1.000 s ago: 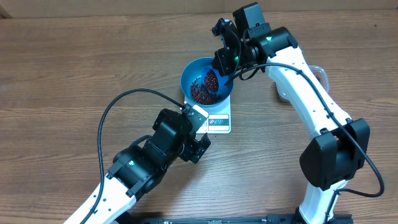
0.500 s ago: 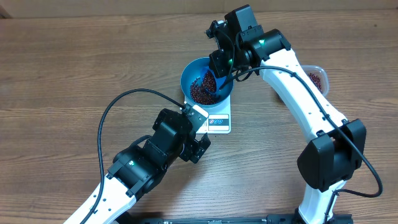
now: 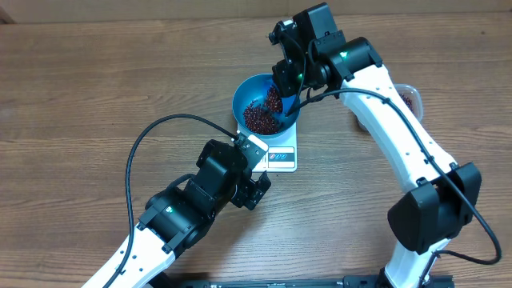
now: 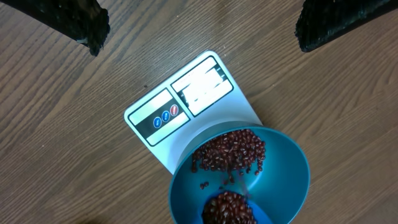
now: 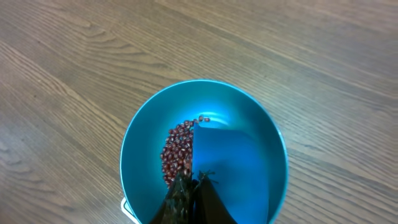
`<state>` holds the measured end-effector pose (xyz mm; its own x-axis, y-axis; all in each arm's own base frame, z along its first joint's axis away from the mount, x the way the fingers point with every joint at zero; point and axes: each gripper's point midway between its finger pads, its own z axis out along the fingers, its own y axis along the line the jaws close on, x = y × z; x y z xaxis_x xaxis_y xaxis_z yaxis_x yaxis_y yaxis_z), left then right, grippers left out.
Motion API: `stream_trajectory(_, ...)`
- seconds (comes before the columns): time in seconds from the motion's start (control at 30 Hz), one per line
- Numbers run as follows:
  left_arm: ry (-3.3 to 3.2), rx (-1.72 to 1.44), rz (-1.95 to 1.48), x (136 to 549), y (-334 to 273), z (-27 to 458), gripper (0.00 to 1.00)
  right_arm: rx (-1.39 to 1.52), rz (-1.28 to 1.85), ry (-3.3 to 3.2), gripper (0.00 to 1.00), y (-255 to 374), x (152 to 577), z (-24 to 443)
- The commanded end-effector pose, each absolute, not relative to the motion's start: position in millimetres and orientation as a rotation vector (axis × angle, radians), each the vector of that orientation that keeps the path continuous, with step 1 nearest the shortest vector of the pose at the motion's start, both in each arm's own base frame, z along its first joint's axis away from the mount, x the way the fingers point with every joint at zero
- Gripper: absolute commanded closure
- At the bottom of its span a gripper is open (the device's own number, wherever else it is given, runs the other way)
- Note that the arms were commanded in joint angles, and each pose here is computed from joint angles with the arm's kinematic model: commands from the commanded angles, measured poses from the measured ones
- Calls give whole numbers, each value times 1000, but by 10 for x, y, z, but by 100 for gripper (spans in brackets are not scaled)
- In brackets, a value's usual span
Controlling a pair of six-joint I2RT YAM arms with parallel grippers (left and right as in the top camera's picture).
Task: Scoop item into bowl and weigh 150g on scale
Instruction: 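Tip the blue cup with the right gripper to pour beans into bowl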
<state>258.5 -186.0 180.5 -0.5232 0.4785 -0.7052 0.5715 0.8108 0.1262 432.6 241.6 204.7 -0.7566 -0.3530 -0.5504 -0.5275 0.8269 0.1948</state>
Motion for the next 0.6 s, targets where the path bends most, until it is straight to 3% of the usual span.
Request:
stream_trajectory(0.0,2230,749,-143,2599,-1838,1776,0,-652,413,2416,96,2480,4315,2375)
stream_trajectory(0.57,2230,749,-143,2599,-1838,1776,0,-661,45,2366,96,2561,4268,2374)
